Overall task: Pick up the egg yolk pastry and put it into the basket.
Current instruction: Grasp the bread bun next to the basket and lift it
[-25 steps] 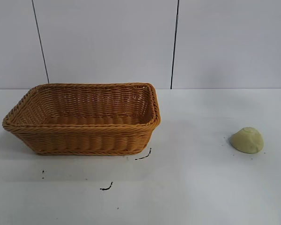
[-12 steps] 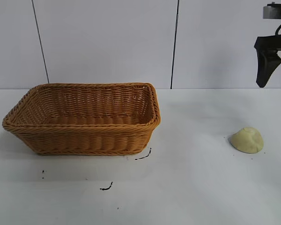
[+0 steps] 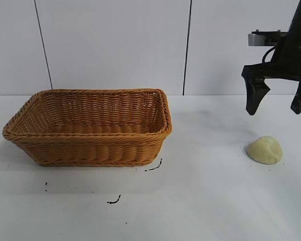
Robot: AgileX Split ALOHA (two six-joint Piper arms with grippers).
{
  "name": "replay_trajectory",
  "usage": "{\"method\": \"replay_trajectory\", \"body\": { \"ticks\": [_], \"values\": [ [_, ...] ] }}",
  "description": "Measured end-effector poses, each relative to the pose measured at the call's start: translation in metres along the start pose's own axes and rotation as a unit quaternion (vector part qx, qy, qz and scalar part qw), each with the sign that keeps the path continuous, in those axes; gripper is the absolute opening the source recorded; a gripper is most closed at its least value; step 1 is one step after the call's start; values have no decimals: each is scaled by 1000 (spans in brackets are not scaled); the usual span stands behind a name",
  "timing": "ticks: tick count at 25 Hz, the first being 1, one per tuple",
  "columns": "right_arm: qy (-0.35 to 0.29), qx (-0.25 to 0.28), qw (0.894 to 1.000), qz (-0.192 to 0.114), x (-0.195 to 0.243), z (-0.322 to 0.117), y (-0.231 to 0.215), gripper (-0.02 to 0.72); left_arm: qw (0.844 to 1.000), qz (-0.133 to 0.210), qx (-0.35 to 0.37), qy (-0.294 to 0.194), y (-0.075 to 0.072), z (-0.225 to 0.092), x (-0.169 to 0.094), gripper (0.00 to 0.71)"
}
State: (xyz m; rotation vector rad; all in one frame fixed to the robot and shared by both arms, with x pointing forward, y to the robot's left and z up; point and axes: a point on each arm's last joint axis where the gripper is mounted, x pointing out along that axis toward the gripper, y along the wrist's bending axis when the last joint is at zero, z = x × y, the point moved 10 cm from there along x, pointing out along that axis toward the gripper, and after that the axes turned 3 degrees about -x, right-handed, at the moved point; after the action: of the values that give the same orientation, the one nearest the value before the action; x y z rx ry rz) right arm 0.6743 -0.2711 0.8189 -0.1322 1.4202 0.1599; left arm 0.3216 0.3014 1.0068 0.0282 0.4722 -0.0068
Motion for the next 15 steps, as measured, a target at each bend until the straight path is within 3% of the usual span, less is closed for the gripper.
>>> {"method": "replay_trajectory", "body": {
  "ticks": [12,15],
  "values": [
    [36,2,999,6,37,-11,1,674,1000,0,0,0,0,0,0,697],
    [38,2,999,6,39,-12,1,608,1000,0,0,0,0,0,0,697]
  ]
}}
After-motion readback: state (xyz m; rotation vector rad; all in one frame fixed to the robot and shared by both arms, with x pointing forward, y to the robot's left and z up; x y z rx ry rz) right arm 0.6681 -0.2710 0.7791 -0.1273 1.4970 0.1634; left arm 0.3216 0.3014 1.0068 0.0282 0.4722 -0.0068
